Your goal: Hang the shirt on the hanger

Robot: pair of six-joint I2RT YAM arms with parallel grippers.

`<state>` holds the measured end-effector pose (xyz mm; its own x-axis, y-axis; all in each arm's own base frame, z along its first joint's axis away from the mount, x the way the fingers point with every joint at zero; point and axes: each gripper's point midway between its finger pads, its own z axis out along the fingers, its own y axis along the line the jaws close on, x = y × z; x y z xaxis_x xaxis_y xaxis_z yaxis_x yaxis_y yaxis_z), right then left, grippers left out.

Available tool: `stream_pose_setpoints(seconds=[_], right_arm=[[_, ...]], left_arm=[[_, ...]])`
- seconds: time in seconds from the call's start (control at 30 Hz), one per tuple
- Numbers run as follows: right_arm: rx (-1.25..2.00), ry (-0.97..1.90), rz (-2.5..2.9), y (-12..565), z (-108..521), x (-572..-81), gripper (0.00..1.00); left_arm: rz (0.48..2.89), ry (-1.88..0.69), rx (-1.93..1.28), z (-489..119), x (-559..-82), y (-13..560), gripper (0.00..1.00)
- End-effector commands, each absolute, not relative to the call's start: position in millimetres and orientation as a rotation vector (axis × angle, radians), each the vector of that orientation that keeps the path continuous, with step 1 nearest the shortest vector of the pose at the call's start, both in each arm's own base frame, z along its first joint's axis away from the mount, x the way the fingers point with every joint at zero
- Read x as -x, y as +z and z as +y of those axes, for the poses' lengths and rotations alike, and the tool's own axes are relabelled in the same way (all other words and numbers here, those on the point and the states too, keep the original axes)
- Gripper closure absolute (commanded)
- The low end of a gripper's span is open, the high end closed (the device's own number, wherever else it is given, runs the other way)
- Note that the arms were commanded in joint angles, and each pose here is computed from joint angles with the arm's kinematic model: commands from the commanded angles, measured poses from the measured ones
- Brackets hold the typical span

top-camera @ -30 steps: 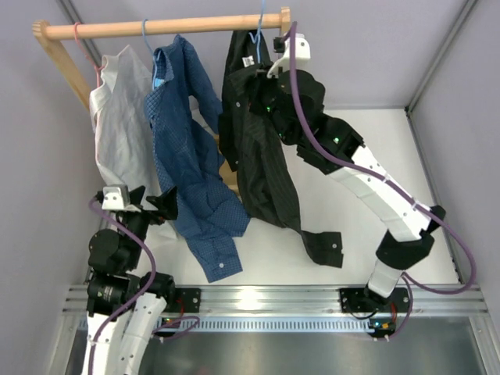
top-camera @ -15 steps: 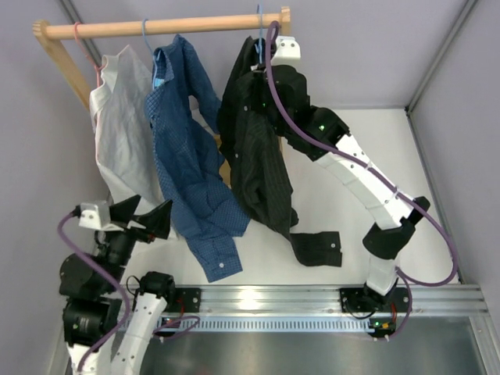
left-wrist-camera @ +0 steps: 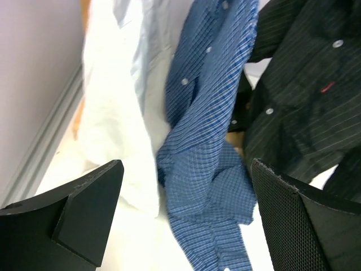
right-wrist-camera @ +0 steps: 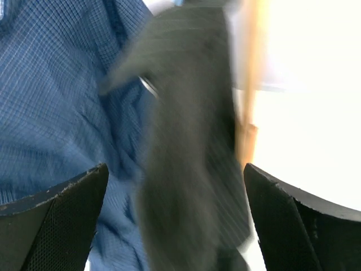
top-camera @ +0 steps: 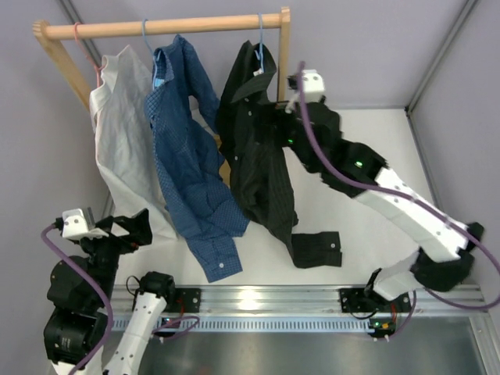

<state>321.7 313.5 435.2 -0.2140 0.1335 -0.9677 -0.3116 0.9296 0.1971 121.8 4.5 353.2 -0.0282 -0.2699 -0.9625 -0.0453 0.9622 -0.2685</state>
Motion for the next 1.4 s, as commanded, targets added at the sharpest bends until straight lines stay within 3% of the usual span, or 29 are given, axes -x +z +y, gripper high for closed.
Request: stream_pose_setpoints(seconds=[0.0, 0.27, 0.47, 1.0, 1.37], right_arm=[[0.073, 0.507, 1.575, 491, 246, -274, 0.01], [-0.081, 0.203, 1.595, 391, 79, -212, 0.01], [-0.182, 0.236, 1.624, 340, 17, -171, 0.0], [-0.067, 0.029, 1.722, 312, 11, -175, 0.01], [-0.05, 0.006, 1.741, 313, 19, -180, 0.01]], left_arm=[[1.591, -0.107, 0.266, 19, -112, 360, 0.02], [1.598, 0.005, 0.272, 42, -102, 347, 0.02], [1.63, -0.066, 0.219, 26, -109, 342, 0.02], [1.706, -0.229, 0.137, -13, -133, 328, 0.02], [1.718, -0.186, 0.109, -14, -153, 324, 0.02]])
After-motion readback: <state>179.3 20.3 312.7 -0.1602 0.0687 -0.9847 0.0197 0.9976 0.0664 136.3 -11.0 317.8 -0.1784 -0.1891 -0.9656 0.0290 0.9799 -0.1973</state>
